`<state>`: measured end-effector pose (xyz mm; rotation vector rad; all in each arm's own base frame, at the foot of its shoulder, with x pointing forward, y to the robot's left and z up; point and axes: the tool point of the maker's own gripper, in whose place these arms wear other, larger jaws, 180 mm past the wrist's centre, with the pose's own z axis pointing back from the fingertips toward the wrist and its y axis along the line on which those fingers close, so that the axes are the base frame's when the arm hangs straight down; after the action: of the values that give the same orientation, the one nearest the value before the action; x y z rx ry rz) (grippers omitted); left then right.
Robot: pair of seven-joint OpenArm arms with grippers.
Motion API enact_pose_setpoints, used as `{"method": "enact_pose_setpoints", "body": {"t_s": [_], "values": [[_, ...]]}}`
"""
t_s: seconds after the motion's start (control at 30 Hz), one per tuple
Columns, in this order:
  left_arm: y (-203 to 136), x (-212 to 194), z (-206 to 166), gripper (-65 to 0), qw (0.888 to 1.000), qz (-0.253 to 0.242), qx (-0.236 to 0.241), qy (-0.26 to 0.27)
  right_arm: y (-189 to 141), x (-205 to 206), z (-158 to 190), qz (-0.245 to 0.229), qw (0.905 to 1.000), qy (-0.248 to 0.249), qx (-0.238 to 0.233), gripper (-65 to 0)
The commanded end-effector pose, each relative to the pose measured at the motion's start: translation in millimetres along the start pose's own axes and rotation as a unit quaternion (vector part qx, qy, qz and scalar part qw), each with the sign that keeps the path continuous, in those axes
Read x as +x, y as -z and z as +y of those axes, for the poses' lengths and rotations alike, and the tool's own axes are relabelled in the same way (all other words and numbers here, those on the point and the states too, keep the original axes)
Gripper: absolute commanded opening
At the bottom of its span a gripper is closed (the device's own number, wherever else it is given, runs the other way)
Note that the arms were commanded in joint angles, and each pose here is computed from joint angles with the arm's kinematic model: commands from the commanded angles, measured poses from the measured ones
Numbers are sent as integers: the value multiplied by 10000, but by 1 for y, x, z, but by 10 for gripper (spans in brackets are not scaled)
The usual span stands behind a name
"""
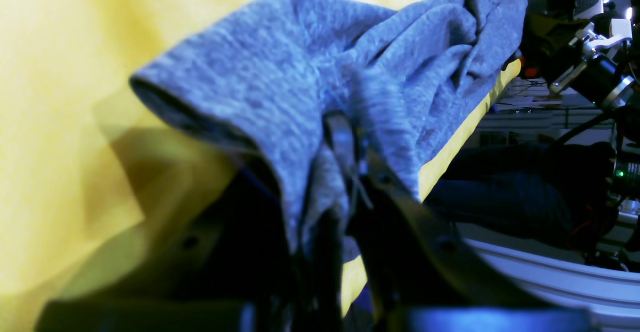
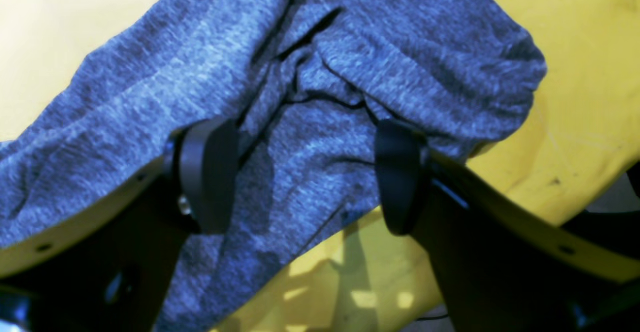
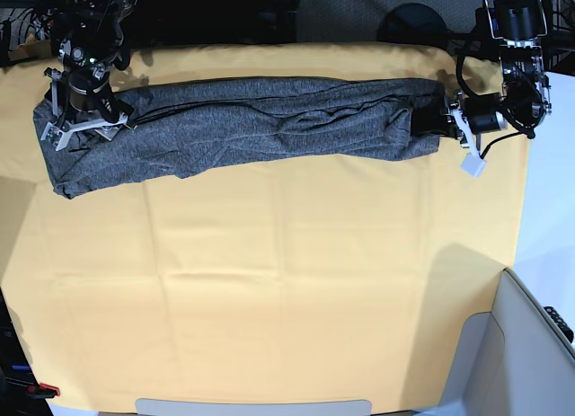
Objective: Fold the T-shirt properly
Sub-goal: 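Grasp both ends of the strip with the left and right grippers, then lift the strip end with the left gripper and fold it toward the right gripper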
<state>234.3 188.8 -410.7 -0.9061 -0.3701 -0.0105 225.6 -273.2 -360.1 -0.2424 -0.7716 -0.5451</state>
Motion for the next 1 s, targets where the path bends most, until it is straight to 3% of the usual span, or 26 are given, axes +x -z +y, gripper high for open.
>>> {"method": "enact_pose_setpoints", "body": {"t_s": [0.0, 0.1, 0.23, 0.37, 0.67, 0.97], "values": [[-3, 1, 0, -642, 10000, 77, 55, 24, -2, 12, -1, -222, 9997, -22, -13, -226], [-3, 7, -6, -650, 9998, 44, 43, 204, -2, 15, -2, -250, 9997, -33, -23, -226], [-4, 29, -38, -648, 9956, -94, -52, 934, -2, 15, -3, -258, 9997, -45, -28, -226], [12, 31, -64, -648, 9909, -35, -292, 1316, -3, 17, -7, -290, 9995, -42, -84, -226], [76, 19, -124, -648, 9757, 542, -1162, 1774, -7, 30, -73, -460, 9942, 426, -874, -226], [130, 16, -205, -648, 9453, 850, -2124, 2327, -22, 33, -136, -591, 9812, 813, -1649, -226]]}}
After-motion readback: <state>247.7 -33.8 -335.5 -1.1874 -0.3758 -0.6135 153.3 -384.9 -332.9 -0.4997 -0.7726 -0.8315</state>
